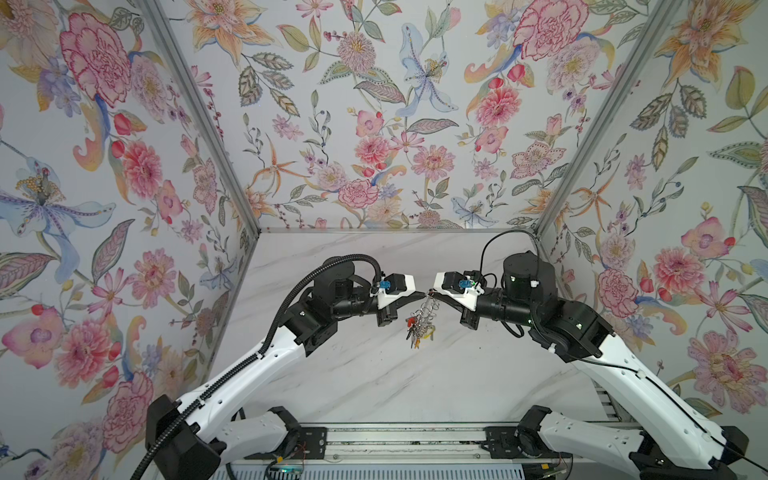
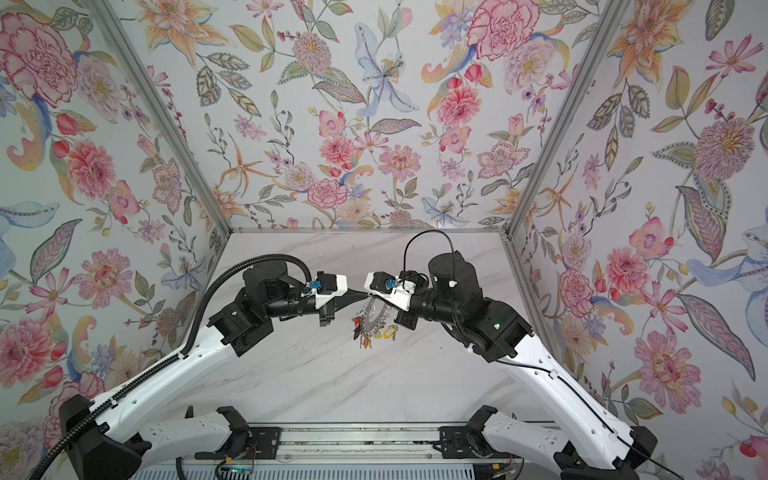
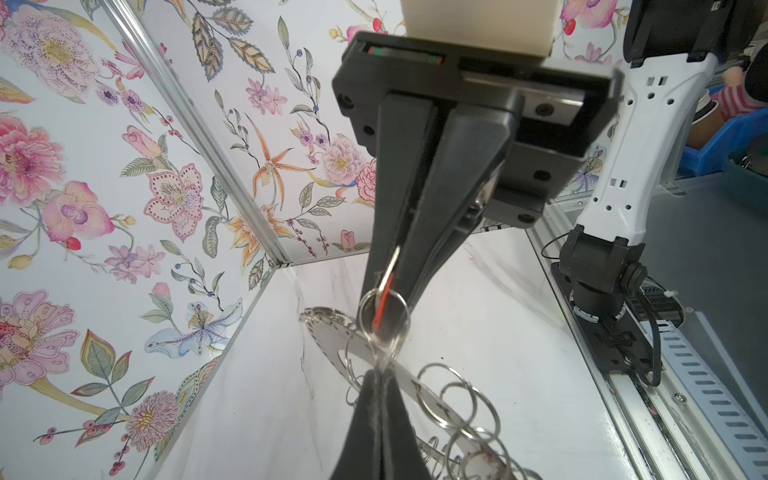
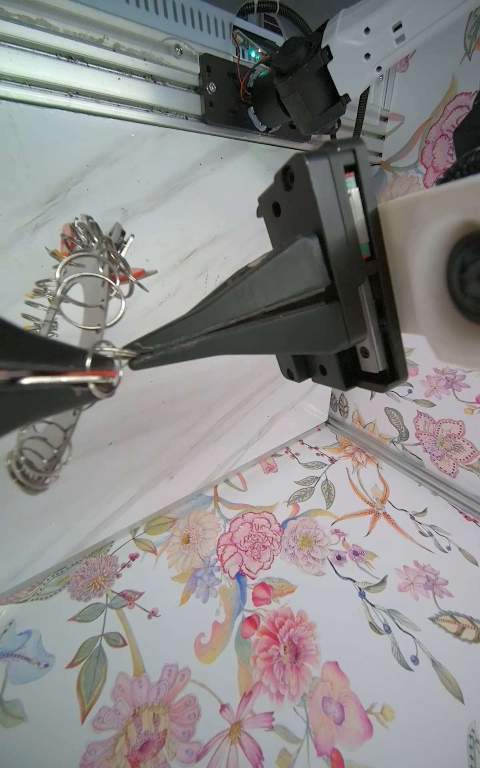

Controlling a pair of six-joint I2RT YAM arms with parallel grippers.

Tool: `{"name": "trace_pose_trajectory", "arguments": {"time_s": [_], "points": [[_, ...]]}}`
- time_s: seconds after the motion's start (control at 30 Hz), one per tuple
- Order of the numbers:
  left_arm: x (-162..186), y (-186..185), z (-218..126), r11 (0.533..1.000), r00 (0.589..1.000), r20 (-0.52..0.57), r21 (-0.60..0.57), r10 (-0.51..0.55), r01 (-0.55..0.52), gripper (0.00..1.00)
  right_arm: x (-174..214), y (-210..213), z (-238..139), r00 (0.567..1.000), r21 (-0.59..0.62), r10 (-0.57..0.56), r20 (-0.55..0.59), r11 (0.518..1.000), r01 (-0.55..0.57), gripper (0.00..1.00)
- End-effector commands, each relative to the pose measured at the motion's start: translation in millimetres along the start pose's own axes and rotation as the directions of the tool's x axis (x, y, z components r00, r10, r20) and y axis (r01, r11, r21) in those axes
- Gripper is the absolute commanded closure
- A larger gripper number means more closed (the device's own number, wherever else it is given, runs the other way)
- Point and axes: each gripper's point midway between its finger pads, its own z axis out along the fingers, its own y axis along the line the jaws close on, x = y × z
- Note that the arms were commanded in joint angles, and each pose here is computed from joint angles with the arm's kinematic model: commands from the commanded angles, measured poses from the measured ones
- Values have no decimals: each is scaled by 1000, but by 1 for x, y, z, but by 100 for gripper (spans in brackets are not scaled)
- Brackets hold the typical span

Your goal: Remove the keys from the keyring

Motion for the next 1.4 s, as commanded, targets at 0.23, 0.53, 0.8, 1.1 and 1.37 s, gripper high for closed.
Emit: {"name": "trace_pose_trajectory", "arguments": {"time_s": [0.23,0.53,0.8,1.1,1.37], "points": [[23,-3,10,987,967,-201,57,159,-150,100,-17,-21,0,999,79,-41,14,996,40,100],[13,-6,10,964,937,-232,5,261,-267,100,-12,-31,2,1000,92,0,1,996,0,100],[-2,-9,12,940,910,-253,-2,329,-341,100,-1,-37,12,998,92,28,-50,995,-23,100],[-3,-2,14,944,921,-249,-63,299,-323,100,9,-39,17,995,88,73,-75,994,-67,100],[4,21,-1,951,955,-238,-210,176,-227,65,8,-38,12,988,104,152,-42,984,-147,100]]}}
